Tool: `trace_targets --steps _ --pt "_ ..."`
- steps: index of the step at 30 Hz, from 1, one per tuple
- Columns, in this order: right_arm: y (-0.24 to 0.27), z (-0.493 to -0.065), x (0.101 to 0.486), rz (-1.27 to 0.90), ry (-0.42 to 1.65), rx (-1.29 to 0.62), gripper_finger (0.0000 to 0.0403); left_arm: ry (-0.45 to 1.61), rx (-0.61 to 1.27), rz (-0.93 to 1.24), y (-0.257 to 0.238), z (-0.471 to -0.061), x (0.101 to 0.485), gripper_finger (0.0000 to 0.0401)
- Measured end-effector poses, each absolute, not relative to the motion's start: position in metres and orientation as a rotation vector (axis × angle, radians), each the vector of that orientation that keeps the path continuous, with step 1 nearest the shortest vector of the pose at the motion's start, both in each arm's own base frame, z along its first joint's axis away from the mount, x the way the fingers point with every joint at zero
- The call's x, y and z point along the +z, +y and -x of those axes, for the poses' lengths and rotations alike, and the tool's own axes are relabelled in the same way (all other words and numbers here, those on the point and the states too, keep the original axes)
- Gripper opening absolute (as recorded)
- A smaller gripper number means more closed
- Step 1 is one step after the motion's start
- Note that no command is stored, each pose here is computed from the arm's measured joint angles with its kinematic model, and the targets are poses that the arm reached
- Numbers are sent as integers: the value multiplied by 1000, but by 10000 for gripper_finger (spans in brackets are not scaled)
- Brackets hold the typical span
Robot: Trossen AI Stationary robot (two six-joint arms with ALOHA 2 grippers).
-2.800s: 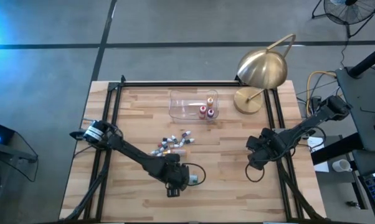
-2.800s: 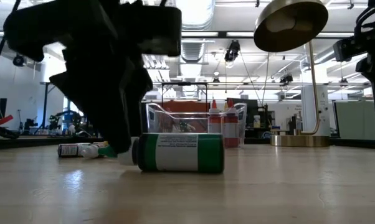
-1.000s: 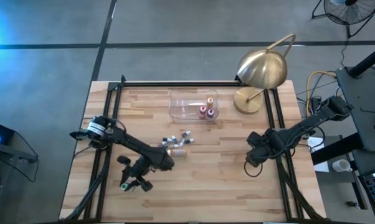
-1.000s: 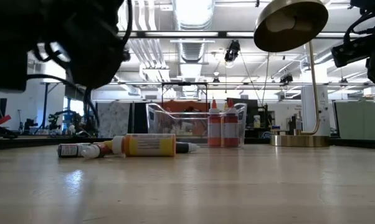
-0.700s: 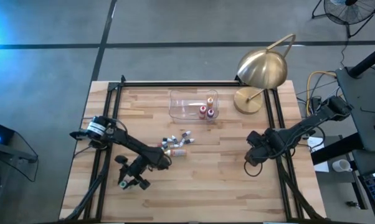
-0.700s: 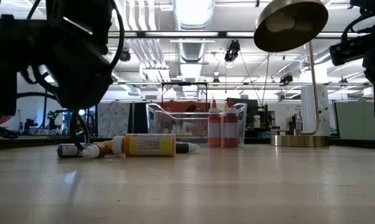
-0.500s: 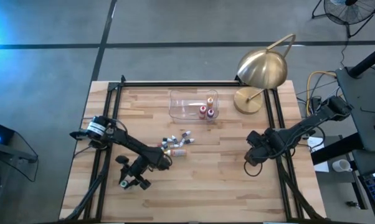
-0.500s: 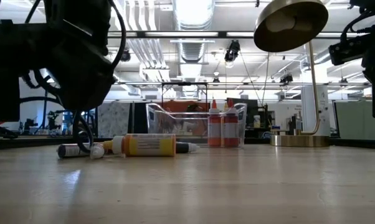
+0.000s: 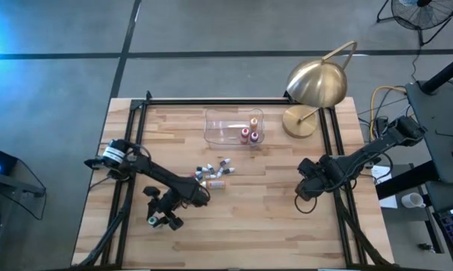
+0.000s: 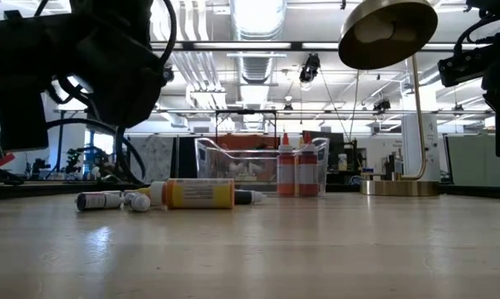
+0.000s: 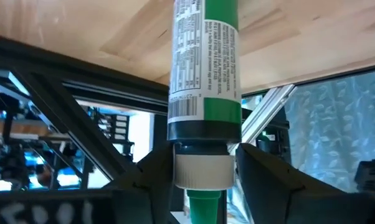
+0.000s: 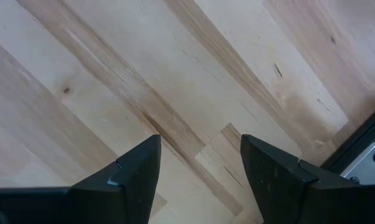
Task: Pick & Place food coloring
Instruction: Move the big green food coloring bottle to the middle left of the table, then put the big green food coloring bottle into the transparent bin
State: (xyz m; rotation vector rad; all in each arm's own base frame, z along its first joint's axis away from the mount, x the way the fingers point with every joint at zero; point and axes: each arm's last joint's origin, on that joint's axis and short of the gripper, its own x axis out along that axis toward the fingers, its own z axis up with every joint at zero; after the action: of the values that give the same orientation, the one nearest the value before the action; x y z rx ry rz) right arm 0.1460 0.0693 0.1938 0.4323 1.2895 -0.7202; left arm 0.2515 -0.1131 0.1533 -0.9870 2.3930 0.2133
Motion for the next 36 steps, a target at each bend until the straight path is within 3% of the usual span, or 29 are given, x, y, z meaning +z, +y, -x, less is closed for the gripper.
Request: trace_targets --steps 6,12,21,26,31,36 --pt "69 -146 194 -429 1286 -722 214 2375 178 947 -117 -255 159 197" --pt "69 -146 194 -413 1271 -726 214 2381 268 845 -116 -258 172 232" --pt "69 -146 194 -405 1276 -719 214 2206 281 680 -122 -270 204 236" --pt "69 -146 194 -414 1279 -723 214 2032 377 579 -133 -257 231 236" --pt "69 -146 194 -417 1277 -725 214 1861 473 652 -145 -233 251 236" --pt "69 -146 194 -414 1274 -727 214 1679 438 704 -155 -212 267 236"
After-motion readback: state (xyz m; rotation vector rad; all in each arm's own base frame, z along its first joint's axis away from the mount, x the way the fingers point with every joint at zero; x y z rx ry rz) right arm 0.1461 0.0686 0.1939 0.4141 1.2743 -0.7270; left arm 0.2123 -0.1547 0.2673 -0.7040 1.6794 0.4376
